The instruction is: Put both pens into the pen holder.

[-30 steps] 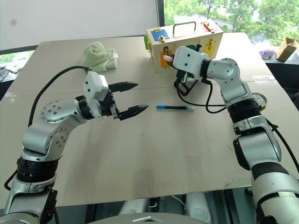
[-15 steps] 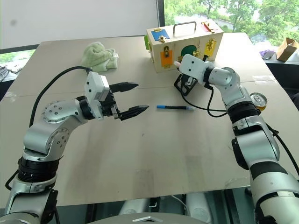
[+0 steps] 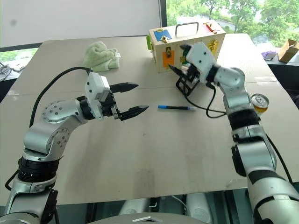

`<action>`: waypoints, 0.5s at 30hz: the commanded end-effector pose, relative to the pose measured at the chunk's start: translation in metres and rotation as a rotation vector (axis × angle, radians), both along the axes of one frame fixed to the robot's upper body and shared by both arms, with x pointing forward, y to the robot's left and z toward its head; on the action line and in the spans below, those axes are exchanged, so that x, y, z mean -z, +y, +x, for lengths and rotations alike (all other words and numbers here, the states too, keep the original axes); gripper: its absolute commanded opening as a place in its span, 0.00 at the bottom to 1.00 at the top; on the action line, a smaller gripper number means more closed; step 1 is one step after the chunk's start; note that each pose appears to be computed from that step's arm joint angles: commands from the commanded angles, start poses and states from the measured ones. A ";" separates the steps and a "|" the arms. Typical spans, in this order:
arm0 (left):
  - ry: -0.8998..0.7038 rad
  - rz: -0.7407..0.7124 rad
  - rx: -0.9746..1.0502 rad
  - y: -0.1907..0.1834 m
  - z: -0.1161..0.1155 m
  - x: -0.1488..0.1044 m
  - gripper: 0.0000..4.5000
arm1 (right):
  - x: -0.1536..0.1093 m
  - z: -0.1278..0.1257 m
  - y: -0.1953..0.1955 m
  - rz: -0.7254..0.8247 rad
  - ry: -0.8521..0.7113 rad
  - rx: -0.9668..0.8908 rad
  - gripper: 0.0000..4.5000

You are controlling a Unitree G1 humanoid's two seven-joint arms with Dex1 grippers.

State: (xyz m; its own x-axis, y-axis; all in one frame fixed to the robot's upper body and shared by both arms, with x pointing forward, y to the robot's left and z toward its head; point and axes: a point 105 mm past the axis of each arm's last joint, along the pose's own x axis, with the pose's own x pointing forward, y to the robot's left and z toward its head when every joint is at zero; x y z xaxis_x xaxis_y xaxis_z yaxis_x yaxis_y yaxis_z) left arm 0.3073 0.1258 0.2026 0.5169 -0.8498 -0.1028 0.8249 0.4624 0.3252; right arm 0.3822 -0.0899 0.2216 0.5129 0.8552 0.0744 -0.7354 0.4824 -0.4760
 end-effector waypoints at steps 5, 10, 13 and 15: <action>-0.004 0.059 0.066 -0.006 0.032 0.018 1.00 | 0.019 -0.070 -0.027 0.056 0.298 -0.103 0.82; 0.048 -0.020 0.140 -0.016 0.060 0.031 1.00 | 0.042 -0.078 -0.052 0.043 0.365 0.035 0.82; 0.100 -0.028 0.214 -0.024 0.071 0.042 1.00 | 0.038 -0.088 -0.052 0.106 0.380 0.037 0.82; 0.118 0.026 0.238 -0.029 0.078 0.053 1.00 | 0.041 -0.093 -0.054 0.094 0.381 0.066 0.82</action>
State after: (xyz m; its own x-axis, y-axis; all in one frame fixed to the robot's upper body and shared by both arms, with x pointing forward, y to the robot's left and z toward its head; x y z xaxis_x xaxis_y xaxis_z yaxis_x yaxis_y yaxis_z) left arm 0.3843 0.0972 0.1495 0.3094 -0.9382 -0.1548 0.9413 0.2791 0.1897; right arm 0.2933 -0.1428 0.1644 0.5619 0.8215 -0.0966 -0.8271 0.5563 -0.0804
